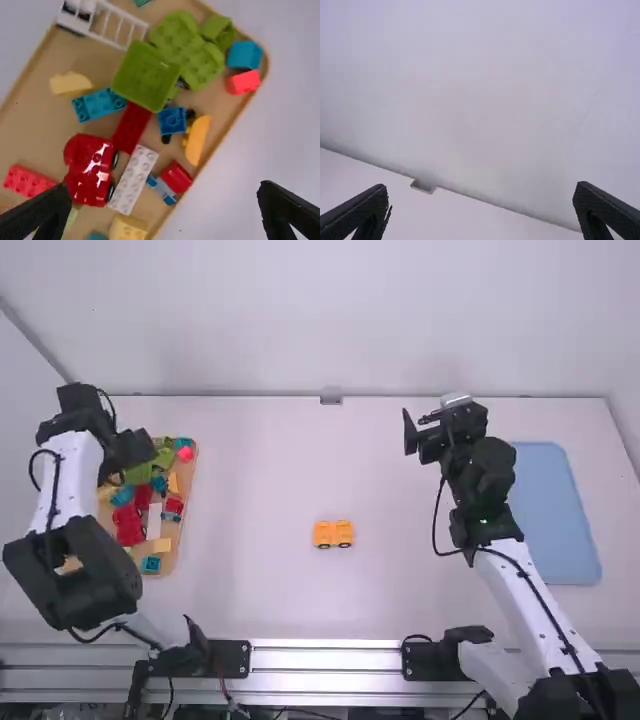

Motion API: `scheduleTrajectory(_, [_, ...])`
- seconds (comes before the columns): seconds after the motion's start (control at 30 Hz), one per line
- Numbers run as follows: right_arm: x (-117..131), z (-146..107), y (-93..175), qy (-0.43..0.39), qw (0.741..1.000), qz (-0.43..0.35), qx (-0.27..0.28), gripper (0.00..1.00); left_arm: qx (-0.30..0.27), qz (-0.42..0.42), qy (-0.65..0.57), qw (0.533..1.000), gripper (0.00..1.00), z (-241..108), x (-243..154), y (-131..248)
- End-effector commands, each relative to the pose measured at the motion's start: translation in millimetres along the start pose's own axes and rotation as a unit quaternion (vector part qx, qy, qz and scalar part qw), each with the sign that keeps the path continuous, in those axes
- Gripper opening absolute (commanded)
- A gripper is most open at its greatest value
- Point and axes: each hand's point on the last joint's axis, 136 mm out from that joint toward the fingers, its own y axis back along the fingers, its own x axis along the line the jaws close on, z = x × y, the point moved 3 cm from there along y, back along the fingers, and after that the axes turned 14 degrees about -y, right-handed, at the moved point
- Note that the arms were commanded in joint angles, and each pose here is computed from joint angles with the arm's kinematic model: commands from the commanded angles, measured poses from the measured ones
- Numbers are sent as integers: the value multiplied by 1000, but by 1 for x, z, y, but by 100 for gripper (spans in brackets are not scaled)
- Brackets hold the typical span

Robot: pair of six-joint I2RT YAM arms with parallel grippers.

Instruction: Assemble lego blocks to make yellow taxi

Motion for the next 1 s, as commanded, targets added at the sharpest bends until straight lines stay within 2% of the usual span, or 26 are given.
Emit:
scheduleTrajectory(0.0, [3,19,-2,1,1000,5,-23,98,-18,-15,36,999,99,4,1,15])
scheduleTrajectory(0.17, [3,19,-2,0,1000,5,-23,98,-4,-9,71,997,99,-1,1,16])
scheduleTrajectory(0.33, [3,20,-2,-1,1000,6,-24,98,19,-64,82,994,99,-10,-15,17])
scheduleTrajectory(0.43, [3,20,-2,-1,1000,5,-24,98,54,-74,143,985,99,-21,-18,23])
scheduleTrajectory(0.47, [3,20,-2,-1,1000,5,-24,98,66,-64,169,981,99,-26,-15,25])
scheduleTrajectory(0.53, [3,20,-2,-1,1000,5,-24,98,94,11,260,961,100,-42,-1,34])
scheduleTrajectory(0.63, [3,19,-2,-1,1000,5,-24,98,108,70,322,938,99,-59,3,50])
scheduleTrajectory(0.77, [3,19,-2,-1,1000,5,-22,98,86,63,332,937,99,-62,-15,70])
scheduleTrajectory(0.97, [3,14,-2,-2,1000,4,-11,98,28,120,408,905,99,-87,-18,104])
